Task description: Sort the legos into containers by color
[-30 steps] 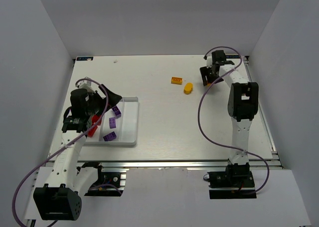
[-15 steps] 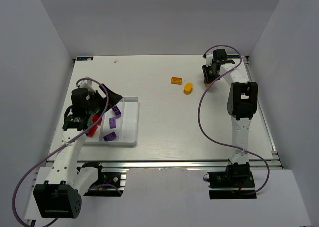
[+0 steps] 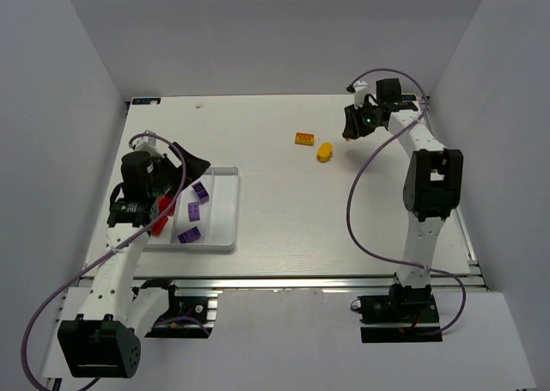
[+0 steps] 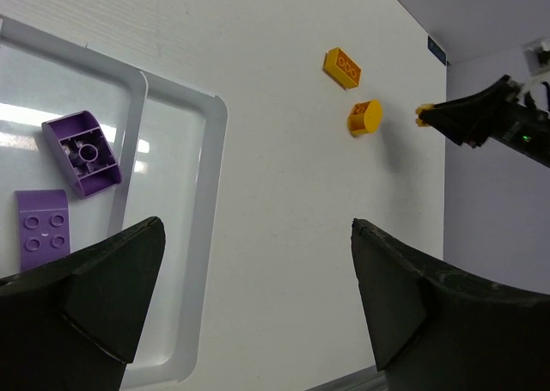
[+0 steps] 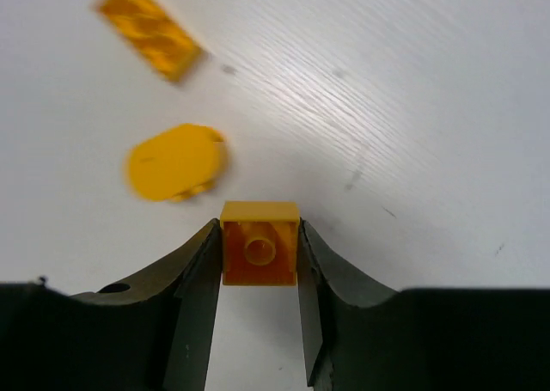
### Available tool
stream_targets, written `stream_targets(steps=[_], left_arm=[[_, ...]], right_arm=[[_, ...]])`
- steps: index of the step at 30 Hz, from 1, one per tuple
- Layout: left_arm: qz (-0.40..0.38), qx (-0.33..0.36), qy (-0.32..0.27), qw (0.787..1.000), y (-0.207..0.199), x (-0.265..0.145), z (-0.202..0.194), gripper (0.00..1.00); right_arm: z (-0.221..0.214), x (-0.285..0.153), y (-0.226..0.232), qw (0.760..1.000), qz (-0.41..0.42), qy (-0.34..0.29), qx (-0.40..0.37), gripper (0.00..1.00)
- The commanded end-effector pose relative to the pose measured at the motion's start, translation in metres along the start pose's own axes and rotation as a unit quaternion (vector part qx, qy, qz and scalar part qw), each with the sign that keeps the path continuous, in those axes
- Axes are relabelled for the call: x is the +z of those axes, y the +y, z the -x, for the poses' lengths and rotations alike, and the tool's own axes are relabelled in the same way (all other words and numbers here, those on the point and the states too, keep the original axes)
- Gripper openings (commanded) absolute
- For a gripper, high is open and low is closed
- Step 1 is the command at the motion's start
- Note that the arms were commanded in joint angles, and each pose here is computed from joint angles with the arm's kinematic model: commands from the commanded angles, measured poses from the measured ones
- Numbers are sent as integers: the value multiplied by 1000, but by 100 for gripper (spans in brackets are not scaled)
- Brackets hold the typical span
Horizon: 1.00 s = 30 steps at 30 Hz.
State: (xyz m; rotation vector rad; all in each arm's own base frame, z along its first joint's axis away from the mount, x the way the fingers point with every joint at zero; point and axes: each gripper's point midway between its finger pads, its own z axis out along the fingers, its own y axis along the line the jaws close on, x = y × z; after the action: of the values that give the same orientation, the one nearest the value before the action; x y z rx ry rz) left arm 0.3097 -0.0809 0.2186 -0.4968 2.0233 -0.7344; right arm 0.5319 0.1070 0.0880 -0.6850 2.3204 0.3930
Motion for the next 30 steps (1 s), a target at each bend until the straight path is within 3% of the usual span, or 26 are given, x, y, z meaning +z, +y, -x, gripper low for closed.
stream_targets(steps=[1, 7, 13, 19, 30], left_arm=[[-22, 4, -21, 1000, -9, -7, 7, 98], [-27, -2, -35, 999, -13, -15, 10, 98], [-23, -13, -63, 998, -12, -30, 11, 98], [48, 1, -104, 993, 1, -64, 25, 98], [77, -2, -118, 990, 10, -94, 17, 98]], right_arm=[[84, -64, 86, 969, 124, -156, -143, 0], [64, -75, 217, 914, 250, -168, -270, 0], [66, -74, 315, 877, 326, -165, -312, 0], [57, -53, 375, 870, 354, -131, -317, 0], [33, 2, 418, 884, 343, -82, -307, 0]])
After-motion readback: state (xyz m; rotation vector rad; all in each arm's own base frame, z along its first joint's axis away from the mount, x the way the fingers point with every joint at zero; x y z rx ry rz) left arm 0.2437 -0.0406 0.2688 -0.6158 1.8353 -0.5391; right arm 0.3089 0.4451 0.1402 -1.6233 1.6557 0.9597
